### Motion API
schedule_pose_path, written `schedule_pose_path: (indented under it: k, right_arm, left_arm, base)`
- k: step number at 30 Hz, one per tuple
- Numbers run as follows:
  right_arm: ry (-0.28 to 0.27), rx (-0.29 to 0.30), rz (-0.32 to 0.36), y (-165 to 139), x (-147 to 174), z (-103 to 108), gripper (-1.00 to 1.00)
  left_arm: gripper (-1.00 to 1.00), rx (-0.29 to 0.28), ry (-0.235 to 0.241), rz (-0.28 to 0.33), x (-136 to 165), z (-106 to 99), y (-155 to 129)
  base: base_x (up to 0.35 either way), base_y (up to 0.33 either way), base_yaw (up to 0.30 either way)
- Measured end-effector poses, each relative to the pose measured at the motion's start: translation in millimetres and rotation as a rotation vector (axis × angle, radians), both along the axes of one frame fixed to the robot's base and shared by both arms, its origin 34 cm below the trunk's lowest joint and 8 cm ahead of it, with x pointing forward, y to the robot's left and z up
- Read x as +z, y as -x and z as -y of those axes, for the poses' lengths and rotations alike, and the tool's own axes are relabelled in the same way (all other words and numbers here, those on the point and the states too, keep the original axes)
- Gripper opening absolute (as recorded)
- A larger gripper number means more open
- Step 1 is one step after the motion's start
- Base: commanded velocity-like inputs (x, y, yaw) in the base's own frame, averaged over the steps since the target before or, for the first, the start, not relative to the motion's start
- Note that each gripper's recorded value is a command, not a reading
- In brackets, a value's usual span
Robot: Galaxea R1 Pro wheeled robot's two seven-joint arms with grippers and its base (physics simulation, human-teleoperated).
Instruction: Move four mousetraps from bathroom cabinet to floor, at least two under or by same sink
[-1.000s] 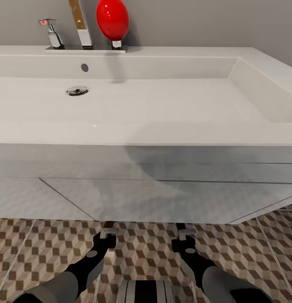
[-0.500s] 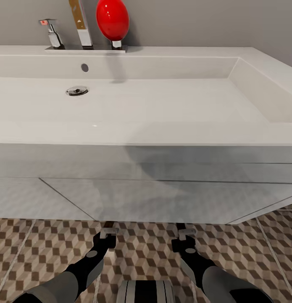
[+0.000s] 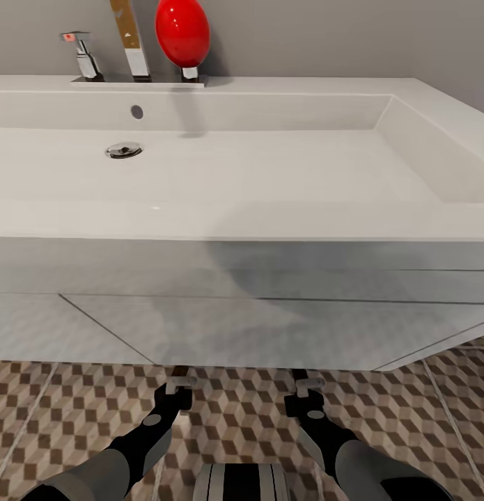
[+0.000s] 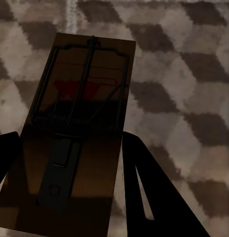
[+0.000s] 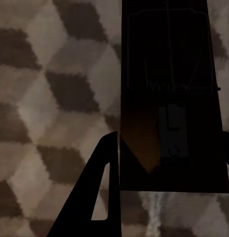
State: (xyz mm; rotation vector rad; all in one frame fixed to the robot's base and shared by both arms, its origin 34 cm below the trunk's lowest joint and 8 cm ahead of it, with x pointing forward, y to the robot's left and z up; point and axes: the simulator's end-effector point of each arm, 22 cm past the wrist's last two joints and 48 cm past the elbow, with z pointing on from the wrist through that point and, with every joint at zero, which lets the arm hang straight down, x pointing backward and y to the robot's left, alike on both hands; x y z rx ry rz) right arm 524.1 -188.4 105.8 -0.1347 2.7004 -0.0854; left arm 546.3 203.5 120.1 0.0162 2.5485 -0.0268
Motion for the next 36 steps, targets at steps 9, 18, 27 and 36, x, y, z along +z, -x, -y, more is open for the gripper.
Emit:
schedule_pose_path:
  k: [9, 18, 27, 36]
  right_arm:
    - [0.0, 0.0, 0.0, -0.1, 0.1, 0.0, -1.0]
    - [0.0, 0.0, 0.0, 0.1, 0.0, 0.0, -1.0]
    - [0.0, 0.001, 0.0, 0.1, 0.0, -0.1, -1.0]
    - [0.0, 0.003, 0.001, -0.2, 0.1, -0.3, -1.0]
  left_arm:
    - [-1.0, -0.002, 0.001, -0.003, -0.4, 0.8, 0.6]
    - [-1.0, 0.001, 0.0, 0.015, 1.9, -0.8, -2.9]
    - [-1.0, 0.002, 0.001, 0.026, 3.2, -0.9, -4.7]
    - [-1.0, 0.002, 0.003, 0.026, 3.2, 0.0, -4.7]
  base:
    - [0.012, -0.012, 0.0]
    - [0.074, -0.001, 0.0]
    - [0.005, 0.0, 0.0]
    - [0.0, 0.0, 0.0]
